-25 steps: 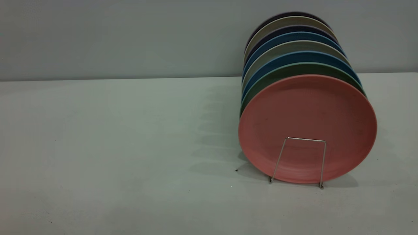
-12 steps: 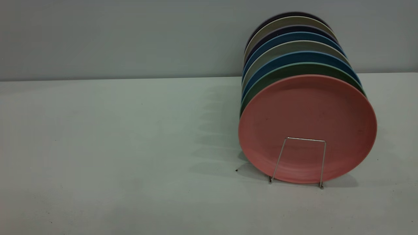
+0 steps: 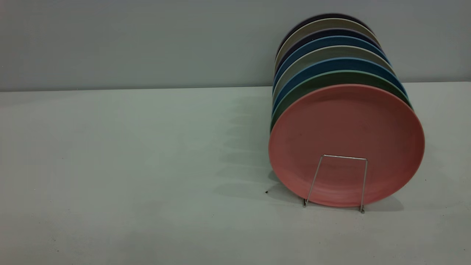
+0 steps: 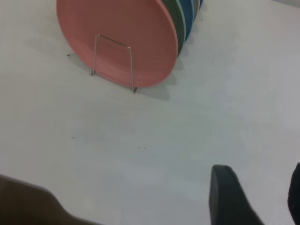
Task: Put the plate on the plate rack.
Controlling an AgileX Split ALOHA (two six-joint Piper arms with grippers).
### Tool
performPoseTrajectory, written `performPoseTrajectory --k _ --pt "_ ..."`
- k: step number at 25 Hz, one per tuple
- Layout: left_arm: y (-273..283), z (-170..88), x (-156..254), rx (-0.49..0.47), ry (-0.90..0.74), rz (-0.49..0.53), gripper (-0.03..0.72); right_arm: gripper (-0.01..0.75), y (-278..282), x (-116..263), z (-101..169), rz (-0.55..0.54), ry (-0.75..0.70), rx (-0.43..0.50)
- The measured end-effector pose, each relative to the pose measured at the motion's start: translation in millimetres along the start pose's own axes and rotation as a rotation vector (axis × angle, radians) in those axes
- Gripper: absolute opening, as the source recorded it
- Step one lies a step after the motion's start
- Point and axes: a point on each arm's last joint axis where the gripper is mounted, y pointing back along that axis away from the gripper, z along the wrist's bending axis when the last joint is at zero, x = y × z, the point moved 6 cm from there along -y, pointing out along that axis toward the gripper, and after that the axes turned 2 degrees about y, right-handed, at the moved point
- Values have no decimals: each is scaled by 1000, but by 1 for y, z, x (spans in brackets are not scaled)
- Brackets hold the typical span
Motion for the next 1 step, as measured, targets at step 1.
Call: performPoseTrajectory --k 1 --pt "0 0 0 0 0 0 499 329 0 0 0 -1 0 0"
